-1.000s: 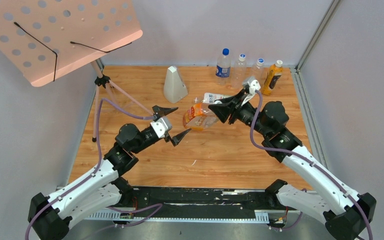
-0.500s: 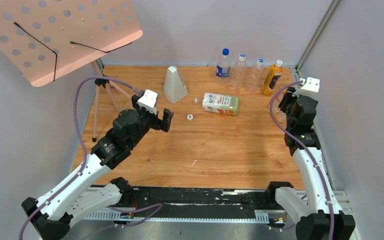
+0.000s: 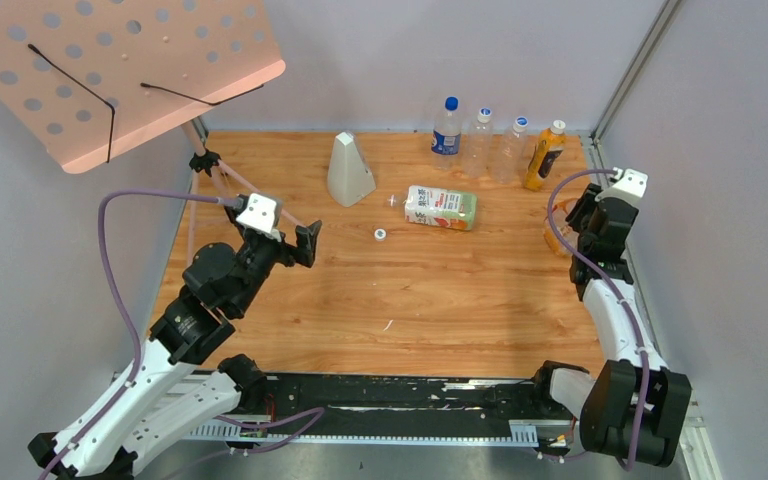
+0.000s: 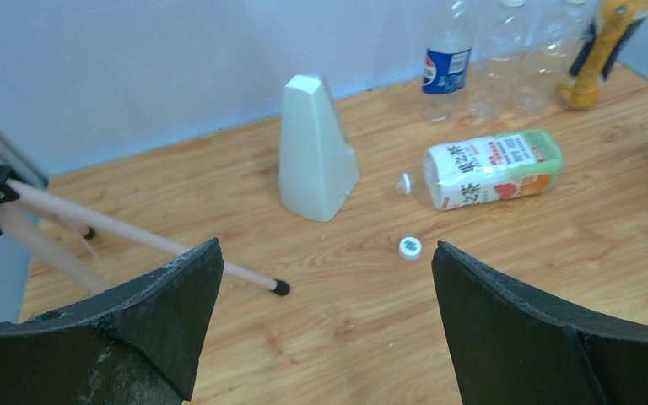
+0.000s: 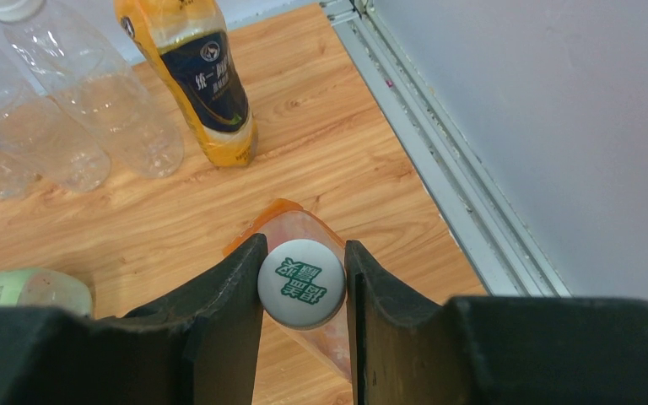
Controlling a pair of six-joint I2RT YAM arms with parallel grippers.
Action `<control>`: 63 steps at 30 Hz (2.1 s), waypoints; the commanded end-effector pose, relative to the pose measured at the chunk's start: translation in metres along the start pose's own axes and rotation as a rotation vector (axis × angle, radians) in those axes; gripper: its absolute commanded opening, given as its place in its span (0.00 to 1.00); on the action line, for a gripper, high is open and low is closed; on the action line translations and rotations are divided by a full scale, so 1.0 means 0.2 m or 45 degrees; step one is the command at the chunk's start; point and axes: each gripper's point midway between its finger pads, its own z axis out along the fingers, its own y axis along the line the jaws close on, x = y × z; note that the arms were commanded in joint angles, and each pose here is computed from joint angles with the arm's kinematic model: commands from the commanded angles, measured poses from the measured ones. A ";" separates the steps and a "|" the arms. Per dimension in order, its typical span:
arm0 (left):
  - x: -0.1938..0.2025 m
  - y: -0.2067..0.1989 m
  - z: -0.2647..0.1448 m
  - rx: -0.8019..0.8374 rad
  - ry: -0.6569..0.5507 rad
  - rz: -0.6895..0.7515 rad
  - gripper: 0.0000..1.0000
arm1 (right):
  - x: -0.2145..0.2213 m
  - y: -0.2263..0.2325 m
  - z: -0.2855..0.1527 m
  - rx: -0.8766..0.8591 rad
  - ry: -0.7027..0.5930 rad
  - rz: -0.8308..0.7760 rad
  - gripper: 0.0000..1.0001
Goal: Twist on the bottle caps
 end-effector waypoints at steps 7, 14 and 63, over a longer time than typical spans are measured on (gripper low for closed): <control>0.08 0.10 0.05 -0.166 0.106 0.041 1.00 | 0.03 0.02 0.09 -0.028 0.003 0.014 0.23; 0.09 0.13 0.03 -0.199 0.086 0.049 1.00 | 0.03 0.05 0.10 -0.049 0.048 0.016 0.57; 0.23 0.08 0.12 -0.157 0.216 0.130 1.00 | 0.35 1.43 -0.02 -1.672 0.427 -0.708 1.00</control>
